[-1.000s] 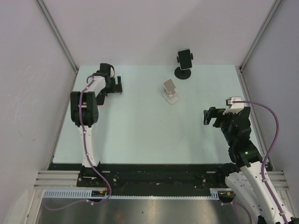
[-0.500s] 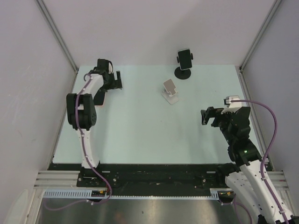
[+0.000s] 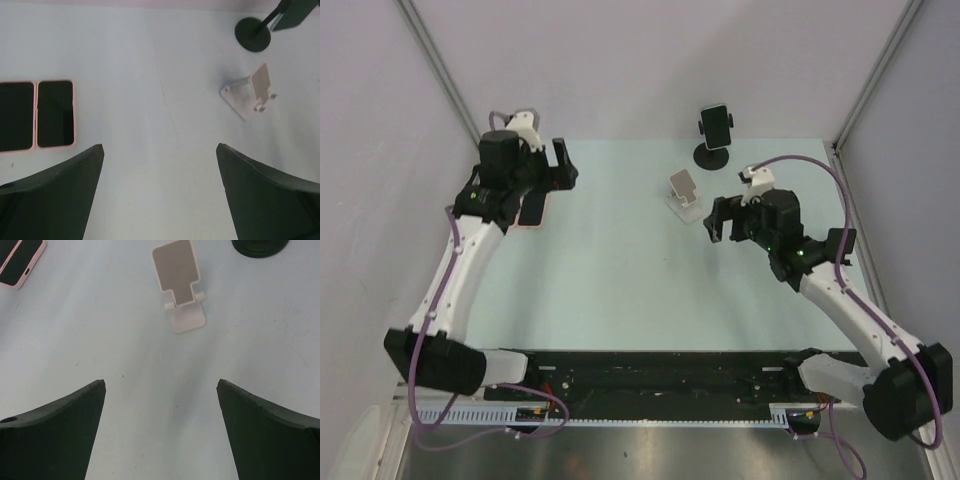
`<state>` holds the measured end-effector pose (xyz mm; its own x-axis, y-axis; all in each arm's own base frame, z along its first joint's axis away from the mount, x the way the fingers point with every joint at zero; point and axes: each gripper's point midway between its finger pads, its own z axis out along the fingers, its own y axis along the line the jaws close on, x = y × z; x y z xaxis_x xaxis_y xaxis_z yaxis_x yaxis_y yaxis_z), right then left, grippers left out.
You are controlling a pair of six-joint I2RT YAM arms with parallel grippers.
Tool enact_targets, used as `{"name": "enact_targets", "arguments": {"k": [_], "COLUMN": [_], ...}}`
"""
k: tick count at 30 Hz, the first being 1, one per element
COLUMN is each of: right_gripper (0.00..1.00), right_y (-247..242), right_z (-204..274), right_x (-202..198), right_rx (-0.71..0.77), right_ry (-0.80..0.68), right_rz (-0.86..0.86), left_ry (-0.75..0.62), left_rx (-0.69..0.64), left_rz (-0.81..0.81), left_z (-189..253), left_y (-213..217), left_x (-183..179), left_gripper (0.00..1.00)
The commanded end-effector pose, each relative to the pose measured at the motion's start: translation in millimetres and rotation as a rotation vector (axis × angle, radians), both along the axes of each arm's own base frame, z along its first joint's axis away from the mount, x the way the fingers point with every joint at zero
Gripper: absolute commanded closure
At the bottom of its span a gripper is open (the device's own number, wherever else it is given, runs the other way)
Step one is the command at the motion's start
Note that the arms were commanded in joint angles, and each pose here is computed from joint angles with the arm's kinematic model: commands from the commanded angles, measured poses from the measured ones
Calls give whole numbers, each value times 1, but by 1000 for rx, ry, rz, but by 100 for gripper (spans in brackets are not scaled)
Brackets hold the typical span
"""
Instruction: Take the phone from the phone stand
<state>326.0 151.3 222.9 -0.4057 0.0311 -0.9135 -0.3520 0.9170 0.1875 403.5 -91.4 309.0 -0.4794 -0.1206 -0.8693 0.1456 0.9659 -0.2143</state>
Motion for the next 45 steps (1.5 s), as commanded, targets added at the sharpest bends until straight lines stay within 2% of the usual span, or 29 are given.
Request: {"name": "enact_targets", "arguments": {"k": [1,3,5,7,8,10,11,14,15,20,32,40,43,45], "right_gripper": [1,1,1,0,0,0,0,0,0,0,1,15,24,34], "right_y": [35,45,55,66,71,79,82,90,94,90,104,107,108,107], "right_z": [22,30,11,19,3,9,-10,-14,-33,-46,-79,-88,-87,-83], "right_x": [36,50,68,85,96,111,121,140,148,185,224,227,227,225], "right_rx": [-57,-77,-116,-154,-182,-207,-247,-273,-298,-353,-353,-341,-339,-343], "right_ry": [-80,-105,-67,-97,-69,-89,-65,-60,-30,-22,31,58,64,61], "right_rz": [77,89,103,129,138,144,155,161,172,71,39,60,71,70], "left_ry": [-3,6,-37,-25,-47,-28,-10,-22,-32,-40,-49,-54,-55,-53], "left_rx": [47,54,43,48,42,48,58,66,80,117,155,163,162,161], "left_rz": [19,25,28,44,50,49,41,14,33,22,16,10,5,4], "left_z": [-17,-35,-32,-54,-53,-75,-85,-85,-82,-84,-84,-84,-84,-85], "left_y": [14,17,20,24,26,27,26,20,23,20,18,16,15,15], "left_x": [-44,-58,-73,-83,-89,-94,-97,-100,-100,-103,-105,-106,-106,-107], "left_gripper": [0,0,0,0,0,0,0,0,0,0,0,0,0,0]}}
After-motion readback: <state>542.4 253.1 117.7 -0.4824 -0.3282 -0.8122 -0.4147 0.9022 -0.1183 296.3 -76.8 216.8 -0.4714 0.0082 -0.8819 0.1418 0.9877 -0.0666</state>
